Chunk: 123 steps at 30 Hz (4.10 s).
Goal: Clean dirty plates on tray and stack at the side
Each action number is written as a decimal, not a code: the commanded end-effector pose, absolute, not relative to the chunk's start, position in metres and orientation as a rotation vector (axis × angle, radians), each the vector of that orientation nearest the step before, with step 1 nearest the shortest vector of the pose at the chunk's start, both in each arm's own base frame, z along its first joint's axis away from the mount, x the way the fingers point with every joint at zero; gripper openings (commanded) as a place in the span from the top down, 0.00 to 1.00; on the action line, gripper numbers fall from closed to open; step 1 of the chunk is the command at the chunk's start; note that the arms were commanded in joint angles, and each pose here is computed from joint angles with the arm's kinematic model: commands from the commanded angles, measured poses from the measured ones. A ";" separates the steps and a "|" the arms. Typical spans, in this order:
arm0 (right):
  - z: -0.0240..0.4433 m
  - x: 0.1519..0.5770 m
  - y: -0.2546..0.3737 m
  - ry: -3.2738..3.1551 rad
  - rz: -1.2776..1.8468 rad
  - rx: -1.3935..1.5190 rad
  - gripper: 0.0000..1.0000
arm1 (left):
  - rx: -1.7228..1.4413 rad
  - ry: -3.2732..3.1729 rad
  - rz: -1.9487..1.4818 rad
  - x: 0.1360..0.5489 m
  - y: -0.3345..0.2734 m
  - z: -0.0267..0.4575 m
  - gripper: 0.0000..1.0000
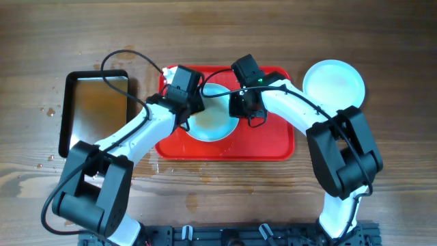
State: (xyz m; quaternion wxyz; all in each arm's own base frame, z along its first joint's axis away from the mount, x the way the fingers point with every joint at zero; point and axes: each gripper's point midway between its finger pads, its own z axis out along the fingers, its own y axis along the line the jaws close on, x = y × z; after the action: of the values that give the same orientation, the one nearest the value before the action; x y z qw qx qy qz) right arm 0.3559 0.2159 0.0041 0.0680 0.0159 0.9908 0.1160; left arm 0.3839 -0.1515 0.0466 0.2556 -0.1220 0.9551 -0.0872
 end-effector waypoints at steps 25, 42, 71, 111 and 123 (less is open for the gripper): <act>-0.009 0.357 0.203 2.995 0.242 0.045 0.96 | -0.359 2.463 0.437 0.378 -0.065 0.065 0.96; -0.009 0.357 0.203 2.996 0.241 0.047 0.96 | -0.343 2.706 -0.369 0.378 -0.177 0.014 0.96; -0.009 0.357 0.203 2.997 0.239 0.048 0.96 | -0.312 2.448 0.623 0.379 -0.050 0.078 0.96; -0.009 0.357 0.203 2.998 0.240 0.046 0.96 | -0.147 2.524 0.523 0.385 -0.078 0.056 0.96; -0.009 0.357 0.203 2.996 0.241 0.045 0.96 | -0.202 2.731 -0.340 0.365 -0.185 0.052 0.96</act>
State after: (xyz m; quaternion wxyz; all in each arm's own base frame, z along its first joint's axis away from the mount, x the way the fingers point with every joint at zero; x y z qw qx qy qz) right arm 0.3583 0.2165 0.0051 0.0735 0.0114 0.9908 0.1129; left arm 0.3793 -0.1429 0.0726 0.2582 -0.0460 0.9650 -0.0077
